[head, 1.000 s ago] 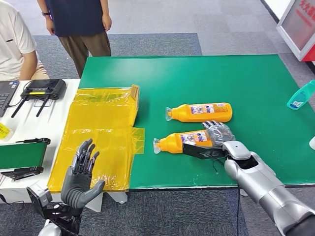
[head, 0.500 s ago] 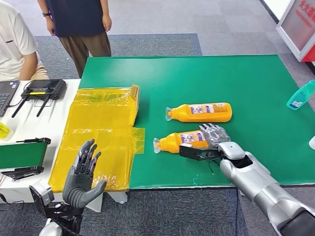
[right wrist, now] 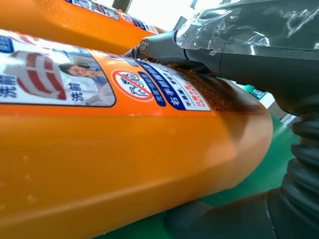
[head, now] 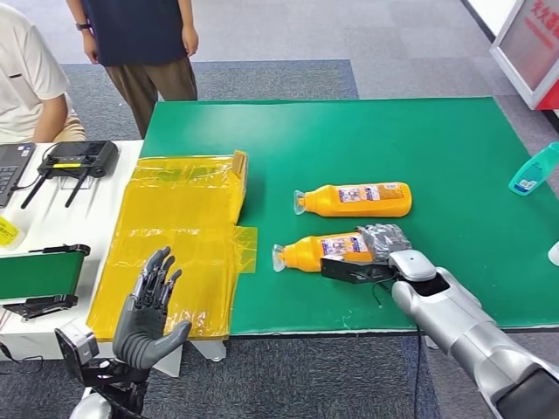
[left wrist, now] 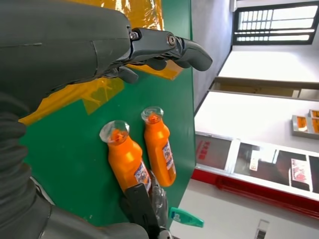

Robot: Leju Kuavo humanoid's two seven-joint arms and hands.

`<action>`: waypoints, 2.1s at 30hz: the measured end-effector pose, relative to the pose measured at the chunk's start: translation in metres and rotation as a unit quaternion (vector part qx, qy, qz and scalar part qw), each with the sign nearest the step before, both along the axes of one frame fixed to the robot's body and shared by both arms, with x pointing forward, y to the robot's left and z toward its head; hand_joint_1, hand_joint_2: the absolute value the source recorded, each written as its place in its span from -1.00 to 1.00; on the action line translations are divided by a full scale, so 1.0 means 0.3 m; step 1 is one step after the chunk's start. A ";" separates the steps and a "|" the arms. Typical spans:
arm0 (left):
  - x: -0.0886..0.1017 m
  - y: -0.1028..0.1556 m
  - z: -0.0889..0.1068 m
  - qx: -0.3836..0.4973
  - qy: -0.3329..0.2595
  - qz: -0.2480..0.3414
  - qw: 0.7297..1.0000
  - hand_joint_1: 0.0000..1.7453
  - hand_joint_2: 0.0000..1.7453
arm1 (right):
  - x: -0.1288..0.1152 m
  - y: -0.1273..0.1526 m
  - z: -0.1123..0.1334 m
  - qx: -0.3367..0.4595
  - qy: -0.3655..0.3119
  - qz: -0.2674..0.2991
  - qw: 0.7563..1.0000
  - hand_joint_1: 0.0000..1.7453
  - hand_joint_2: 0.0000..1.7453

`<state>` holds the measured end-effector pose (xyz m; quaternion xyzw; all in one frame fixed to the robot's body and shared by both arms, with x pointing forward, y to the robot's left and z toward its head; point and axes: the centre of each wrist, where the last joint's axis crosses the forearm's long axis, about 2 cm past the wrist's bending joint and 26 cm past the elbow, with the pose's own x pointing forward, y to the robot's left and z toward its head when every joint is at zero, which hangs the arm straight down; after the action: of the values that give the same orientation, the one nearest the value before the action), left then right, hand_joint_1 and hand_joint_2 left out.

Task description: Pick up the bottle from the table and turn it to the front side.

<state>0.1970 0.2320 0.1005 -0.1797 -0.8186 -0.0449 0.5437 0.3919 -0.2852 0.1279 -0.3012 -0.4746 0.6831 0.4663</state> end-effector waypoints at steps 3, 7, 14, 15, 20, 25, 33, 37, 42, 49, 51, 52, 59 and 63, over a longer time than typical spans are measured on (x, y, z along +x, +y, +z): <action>0.000 0.001 -0.001 0.001 0.000 0.000 1.000 -1.00 1.00 | 0.001 0.000 0.001 0.005 -0.002 0.000 1.000 1.00 1.00; -0.001 0.003 -0.002 0.002 0.000 0.001 1.000 -1.00 1.00 | -0.006 0.002 -0.003 0.032 -0.008 0.000 0.999 1.00 1.00; -0.018 0.006 -0.013 0.004 0.003 0.005 1.000 -1.00 1.00 | -0.102 0.042 -0.027 0.202 -0.024 0.015 0.979 1.00 1.00; -0.022 0.006 -0.016 0.004 0.003 0.007 1.000 -1.00 1.00 | -0.132 0.058 -0.032 0.251 -0.027 0.021 0.967 1.00 1.00; -0.028 0.002 -0.015 -0.001 -0.007 0.017 1.000 -1.00 1.00 | -0.288 0.141 -0.014 0.482 -0.057 0.046 0.873 1.00 1.00; -0.023 -0.023 0.000 -0.004 -0.013 0.014 1.000 -1.00 1.00 | -0.424 0.196 -0.006 0.580 -0.084 0.046 0.809 1.00 1.00; -0.015 -0.078 0.019 -0.003 -0.016 -0.005 1.000 -1.00 1.00 | -0.559 0.296 -0.019 0.629 -0.106 0.029 0.770 1.00 1.00; -0.014 -0.089 0.022 -0.005 -0.018 -0.009 1.000 -1.00 1.00 | -0.577 0.312 -0.018 0.636 -0.105 0.025 0.764 1.00 1.00; -0.015 -0.107 0.027 0.005 -0.017 -0.020 1.000 -1.00 1.00 | -0.593 0.337 -0.020 0.618 -0.121 0.026 0.776 1.00 1.00; -0.006 -0.228 0.067 0.039 -0.036 -0.077 0.996 -1.00 1.00 | -0.658 0.469 -0.074 0.577 -0.110 0.055 0.807 1.00 1.00; -0.001 -0.259 0.077 0.040 -0.040 -0.093 0.994 -1.00 1.00 | -0.669 0.495 -0.091 0.563 -0.104 0.063 0.817 1.00 1.00; 0.000 -0.271 0.079 0.041 -0.040 -0.099 0.993 -1.00 1.00 | -0.671 0.505 -0.100 0.555 -0.103 0.067 0.823 1.00 1.00; 0.002 -0.305 0.073 0.046 -0.036 -0.119 0.991 -1.00 1.00 | -0.685 0.522 -0.166 0.516 -0.087 0.084 0.848 1.00 1.00; 0.006 -0.311 0.069 0.052 -0.036 -0.122 0.990 0.52 1.00 | -0.694 0.523 -0.190 0.510 -0.071 0.085 0.853 1.00 1.00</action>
<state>0.1988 0.1389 0.1212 -0.2480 -0.8063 -0.1602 0.5126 0.1838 -0.1282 0.0708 -0.0277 -0.8120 0.3588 0.4595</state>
